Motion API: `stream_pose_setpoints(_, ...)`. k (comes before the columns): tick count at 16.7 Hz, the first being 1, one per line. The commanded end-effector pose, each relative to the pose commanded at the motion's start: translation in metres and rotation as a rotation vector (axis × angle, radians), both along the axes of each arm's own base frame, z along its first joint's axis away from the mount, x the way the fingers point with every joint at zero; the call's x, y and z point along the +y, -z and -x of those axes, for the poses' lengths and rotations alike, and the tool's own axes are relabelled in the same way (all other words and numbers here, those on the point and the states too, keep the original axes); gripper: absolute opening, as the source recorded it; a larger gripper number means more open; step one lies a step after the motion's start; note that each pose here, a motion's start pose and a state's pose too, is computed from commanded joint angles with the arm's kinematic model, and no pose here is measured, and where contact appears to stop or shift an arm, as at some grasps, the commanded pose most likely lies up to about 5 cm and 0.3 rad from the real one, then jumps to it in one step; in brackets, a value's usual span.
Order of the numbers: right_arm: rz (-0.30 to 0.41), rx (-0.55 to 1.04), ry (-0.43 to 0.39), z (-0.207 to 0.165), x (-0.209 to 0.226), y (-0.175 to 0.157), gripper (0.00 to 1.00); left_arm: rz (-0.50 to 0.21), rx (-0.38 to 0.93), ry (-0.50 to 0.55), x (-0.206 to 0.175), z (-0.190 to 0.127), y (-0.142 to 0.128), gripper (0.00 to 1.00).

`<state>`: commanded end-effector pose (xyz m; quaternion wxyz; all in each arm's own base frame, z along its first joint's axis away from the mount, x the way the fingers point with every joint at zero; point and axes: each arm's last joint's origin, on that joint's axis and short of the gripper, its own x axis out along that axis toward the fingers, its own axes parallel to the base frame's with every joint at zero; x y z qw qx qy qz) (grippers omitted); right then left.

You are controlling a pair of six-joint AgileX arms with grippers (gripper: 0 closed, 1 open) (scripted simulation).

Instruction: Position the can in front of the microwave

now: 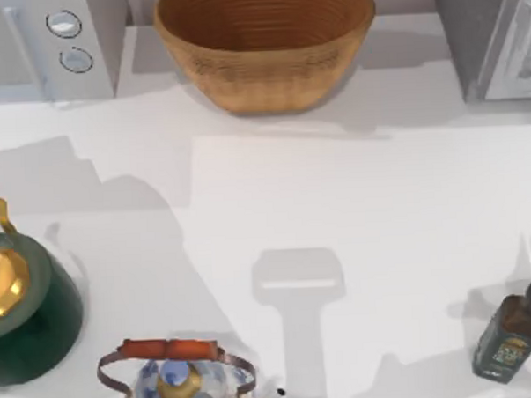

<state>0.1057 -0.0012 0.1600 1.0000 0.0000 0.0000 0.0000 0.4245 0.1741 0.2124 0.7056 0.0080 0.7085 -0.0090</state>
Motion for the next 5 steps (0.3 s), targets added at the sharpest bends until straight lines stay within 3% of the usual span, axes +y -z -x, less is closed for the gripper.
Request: stream_pose_setpoints(5,0.0,0.0,0.0,0.0,0.0,0.0,1.0,-0.003,-0.004,-0.003,0.0,0.001,-0.026,1.0)
